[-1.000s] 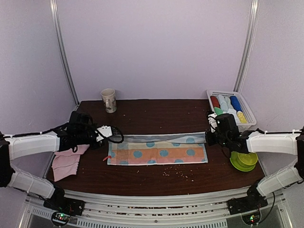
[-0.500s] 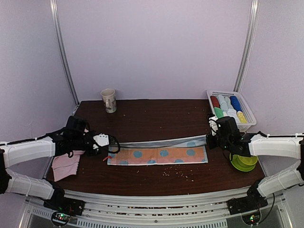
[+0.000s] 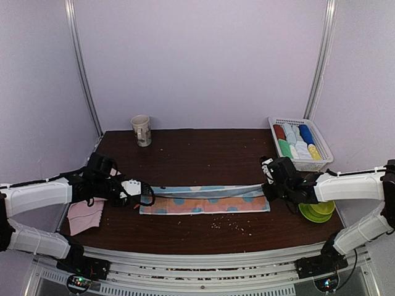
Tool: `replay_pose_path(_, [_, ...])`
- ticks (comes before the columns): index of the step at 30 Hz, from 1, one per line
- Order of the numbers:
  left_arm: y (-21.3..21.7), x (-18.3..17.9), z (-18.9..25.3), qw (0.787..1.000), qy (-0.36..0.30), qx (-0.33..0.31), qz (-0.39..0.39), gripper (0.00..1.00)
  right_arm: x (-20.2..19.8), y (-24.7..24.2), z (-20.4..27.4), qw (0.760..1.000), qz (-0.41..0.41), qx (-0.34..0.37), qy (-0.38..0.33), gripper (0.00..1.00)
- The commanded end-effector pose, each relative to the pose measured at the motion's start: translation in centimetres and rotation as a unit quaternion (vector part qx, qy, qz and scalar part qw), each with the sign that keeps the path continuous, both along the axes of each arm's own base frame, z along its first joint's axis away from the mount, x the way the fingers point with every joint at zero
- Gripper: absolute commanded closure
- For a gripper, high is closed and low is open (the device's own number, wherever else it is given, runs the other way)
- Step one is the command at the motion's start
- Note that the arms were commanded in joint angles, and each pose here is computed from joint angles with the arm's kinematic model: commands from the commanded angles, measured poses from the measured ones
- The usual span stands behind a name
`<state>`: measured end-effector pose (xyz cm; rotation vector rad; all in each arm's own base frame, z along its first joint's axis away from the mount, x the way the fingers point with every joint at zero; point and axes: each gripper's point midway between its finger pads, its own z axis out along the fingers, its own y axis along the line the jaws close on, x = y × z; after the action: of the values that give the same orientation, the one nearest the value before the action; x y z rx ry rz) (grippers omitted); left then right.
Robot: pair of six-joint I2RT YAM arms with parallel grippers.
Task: Roll the towels
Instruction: Fold the towel at the center of the board.
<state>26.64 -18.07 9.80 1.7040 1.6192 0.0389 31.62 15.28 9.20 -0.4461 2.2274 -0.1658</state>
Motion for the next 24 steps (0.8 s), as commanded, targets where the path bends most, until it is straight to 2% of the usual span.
replay_pose_path(1, [0.1,-0.9,-1.0,1.000,0.022,0.009,-0.019,1.00,0.2,-0.9,0.7,0.999,-0.026,-0.024,-0.010,1.00])
replay_pose_path(24, [-0.5,-3.3,-3.6,0.994,0.086,0.038,-0.057,0.98,-0.7,-0.5,-0.5,0.997,-0.028,-0.074,0.002,0.96])
